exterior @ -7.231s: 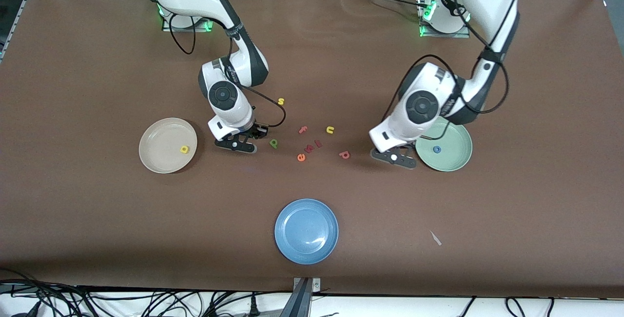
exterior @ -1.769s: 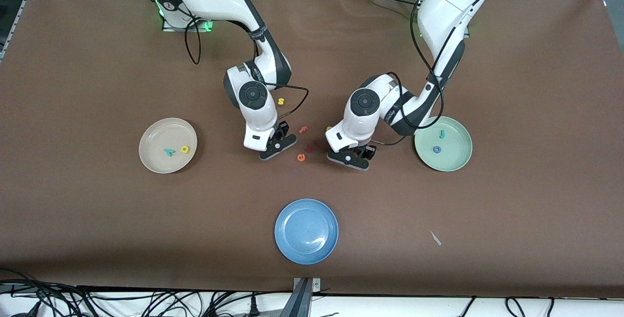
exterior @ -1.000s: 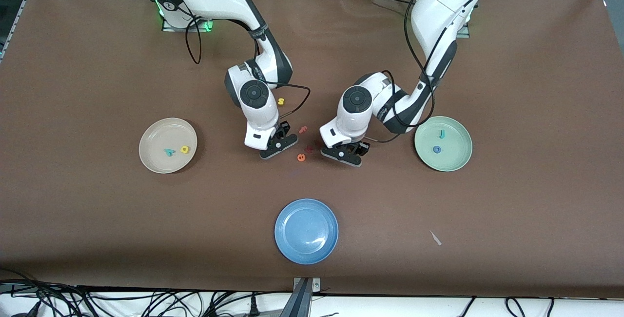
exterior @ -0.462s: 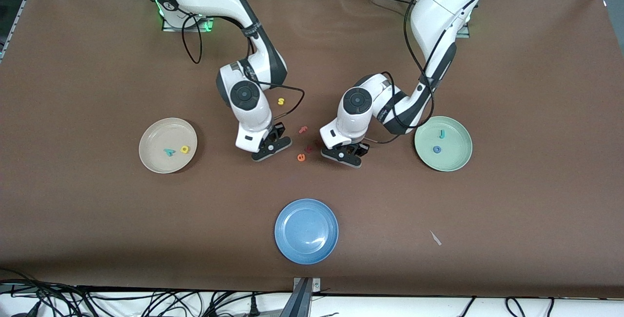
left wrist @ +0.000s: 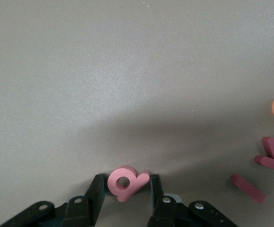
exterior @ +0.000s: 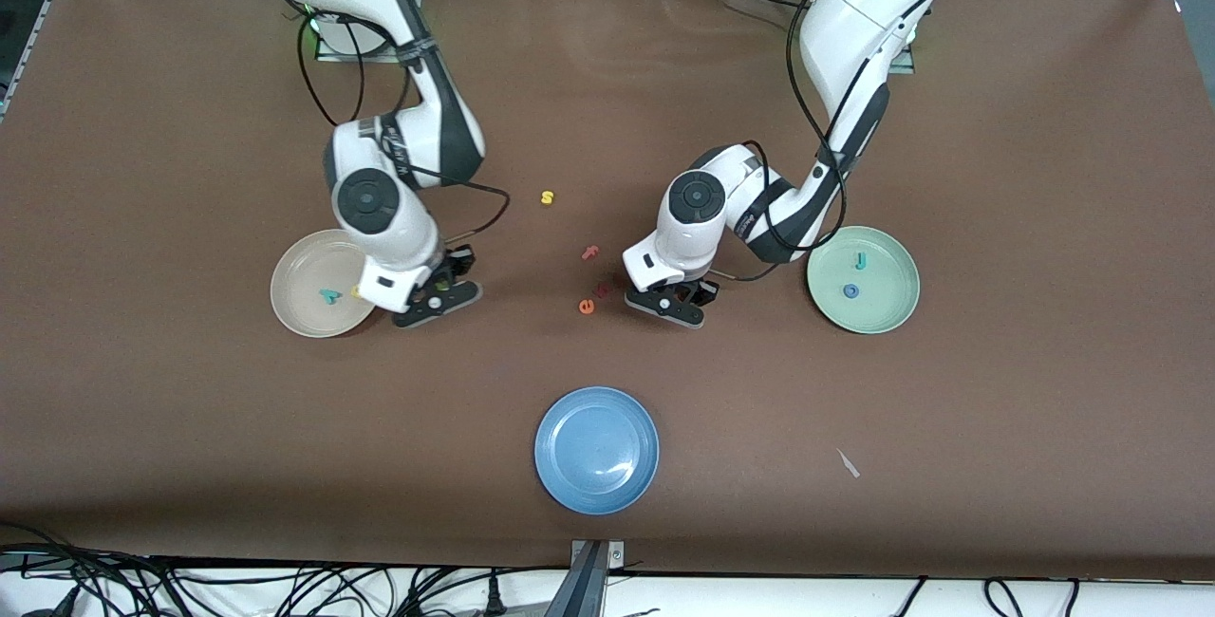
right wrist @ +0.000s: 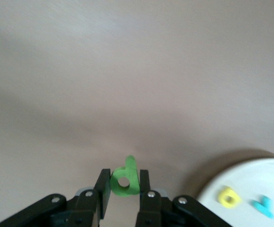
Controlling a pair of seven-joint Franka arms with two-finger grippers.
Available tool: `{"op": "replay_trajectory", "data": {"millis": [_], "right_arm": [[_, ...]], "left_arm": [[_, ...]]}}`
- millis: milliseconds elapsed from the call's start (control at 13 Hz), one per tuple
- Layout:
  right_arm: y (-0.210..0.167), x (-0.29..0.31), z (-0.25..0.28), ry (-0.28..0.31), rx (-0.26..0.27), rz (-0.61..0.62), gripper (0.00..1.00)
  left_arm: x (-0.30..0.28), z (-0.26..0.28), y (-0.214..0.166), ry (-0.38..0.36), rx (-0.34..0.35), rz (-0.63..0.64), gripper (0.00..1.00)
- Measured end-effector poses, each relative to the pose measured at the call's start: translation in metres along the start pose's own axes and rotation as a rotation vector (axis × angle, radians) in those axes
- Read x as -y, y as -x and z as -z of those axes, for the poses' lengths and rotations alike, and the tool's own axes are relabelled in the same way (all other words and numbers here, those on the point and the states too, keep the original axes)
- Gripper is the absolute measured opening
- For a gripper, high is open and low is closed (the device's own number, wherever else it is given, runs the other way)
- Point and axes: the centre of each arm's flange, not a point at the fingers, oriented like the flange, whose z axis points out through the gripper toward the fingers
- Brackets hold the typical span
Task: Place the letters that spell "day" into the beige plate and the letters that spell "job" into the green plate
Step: 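Carry the green d toward the beige plate with the right gripper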
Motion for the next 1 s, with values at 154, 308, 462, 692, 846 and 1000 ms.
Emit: {"op": "replay_trajectory", "data": {"millis": [154,308,462,692,846,1000], "right_arm": [[0.021,-0.050,-0.001,0.015,0.022,0.027,0.29],[0.043,-0.105,-0.004,0.035,0.046,0.056,0.29],[0.063,-0.145,-0.008,0.036,0.076,0.041,0.29],[0.078,-0.167,-0.015,0.023,0.102,-0.003,0.29],[0.086,-0.178,-0.025,-0.022,0.096,-0.070,0.33],[0.085,-0.173,-0.025,-0.062,0.094,-0.091,0.52]], "left_arm": [[0.000,0.001,-0.001,0.001,-0.004,0.000,0.30],[0.000,0.002,-0.002,0.001,-0.006,0.000,0.13],[0.001,0.003,-0.004,0.002,-0.010,0.000,0.01],[0.001,0.005,-0.005,0.002,-0.013,0.001,0.00],[0.001,0.006,-0.006,0.003,-0.016,0.001,0.00],[0.001,0.012,-0.012,0.006,-0.032,-0.007,0.05]]}}
